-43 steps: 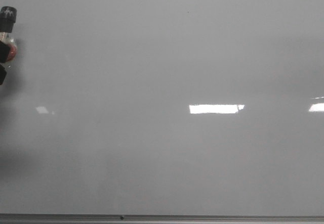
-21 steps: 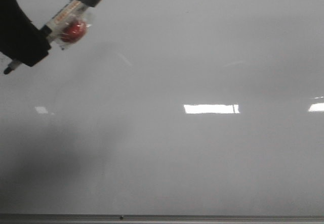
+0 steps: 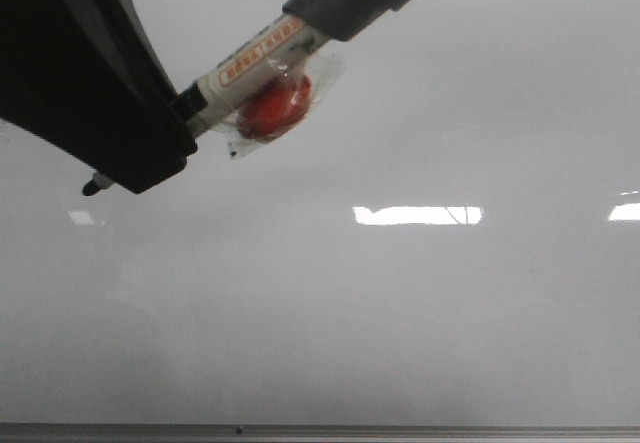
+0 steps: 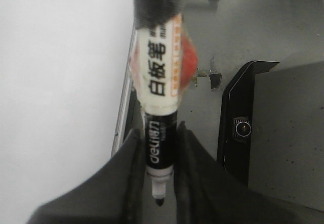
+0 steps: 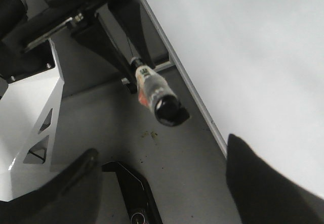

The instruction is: Write number 9 on whiteboard

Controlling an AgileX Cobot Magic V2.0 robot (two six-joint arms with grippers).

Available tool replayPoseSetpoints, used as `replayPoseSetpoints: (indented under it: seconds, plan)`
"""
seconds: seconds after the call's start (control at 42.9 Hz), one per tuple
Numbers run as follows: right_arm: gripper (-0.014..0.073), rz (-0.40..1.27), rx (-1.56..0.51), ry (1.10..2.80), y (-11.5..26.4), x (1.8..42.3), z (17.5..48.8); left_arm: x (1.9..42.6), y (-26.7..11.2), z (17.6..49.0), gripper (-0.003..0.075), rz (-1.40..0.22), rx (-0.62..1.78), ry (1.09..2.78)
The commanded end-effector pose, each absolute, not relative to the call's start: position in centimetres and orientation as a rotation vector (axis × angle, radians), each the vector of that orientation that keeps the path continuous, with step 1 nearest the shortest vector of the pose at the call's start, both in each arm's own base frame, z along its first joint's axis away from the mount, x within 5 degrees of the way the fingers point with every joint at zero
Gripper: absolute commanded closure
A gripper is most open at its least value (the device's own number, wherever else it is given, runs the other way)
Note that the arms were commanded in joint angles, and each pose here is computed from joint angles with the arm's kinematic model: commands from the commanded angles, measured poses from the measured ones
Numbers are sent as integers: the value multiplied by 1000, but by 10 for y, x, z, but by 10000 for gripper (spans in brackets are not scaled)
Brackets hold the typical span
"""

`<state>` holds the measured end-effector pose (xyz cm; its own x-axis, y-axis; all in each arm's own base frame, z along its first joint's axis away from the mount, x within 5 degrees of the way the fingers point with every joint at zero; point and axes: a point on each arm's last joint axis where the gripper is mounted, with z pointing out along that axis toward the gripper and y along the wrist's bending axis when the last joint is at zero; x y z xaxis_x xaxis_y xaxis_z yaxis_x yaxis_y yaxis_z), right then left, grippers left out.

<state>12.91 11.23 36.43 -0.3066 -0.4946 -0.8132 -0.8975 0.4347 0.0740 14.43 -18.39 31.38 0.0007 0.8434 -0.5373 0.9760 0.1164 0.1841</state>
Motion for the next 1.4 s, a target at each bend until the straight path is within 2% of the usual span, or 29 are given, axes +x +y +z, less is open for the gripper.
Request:
replayPoseSetpoints:
  seconds: [0.0, 0.256, 0.536, 0.746, 1.025, 1.072, 1.142, 1.212, 1.328, 1.375]
  plan:
    - [54, 729, -1161, 1858, 125, 138, 381, 142, -186, 332, 730, -365, 1686, 1801]
    - [54, 773, -1229, 1898, 158, 168, 370, 144, -188, 334, 730, -368, 1660, 1786]
    - [81, 843, -1252, 1941, 170, 181, 356, 145, -189, 336, 730, -368, 1636, 1771]
    - [221, 896, -1237, 1921, 173, 182, 358, 146, -190, 337, 730, -371, 1622, 1764]
    - [551, 907, -1251, 1927, 173, 180, 357, 149, -192, 341, 713, -367, 1567, 1727]
    - [589, 906, -1250, 1927, 173, 180, 357, 149, -192, 341, 682, -374, 1565, 1729]
    - [636, 906, -1249, 1927, 173, 180, 357, 149, -193, 341, 584, -379, 1561, 1732]
    - [664, 901, -1242, 1925, 173, 181, 358, 149, -193, 341, 423, -386, 1555, 1737]
    - [662, 878, -1205, 1923, 171, 185, 359, 151, -193, 342, 122, -399, 1505, 1758]
    - [662, 864, -1181, 1925, 168, 188, 359, 151, -193, 344, 48, -401, 1489, 1753]
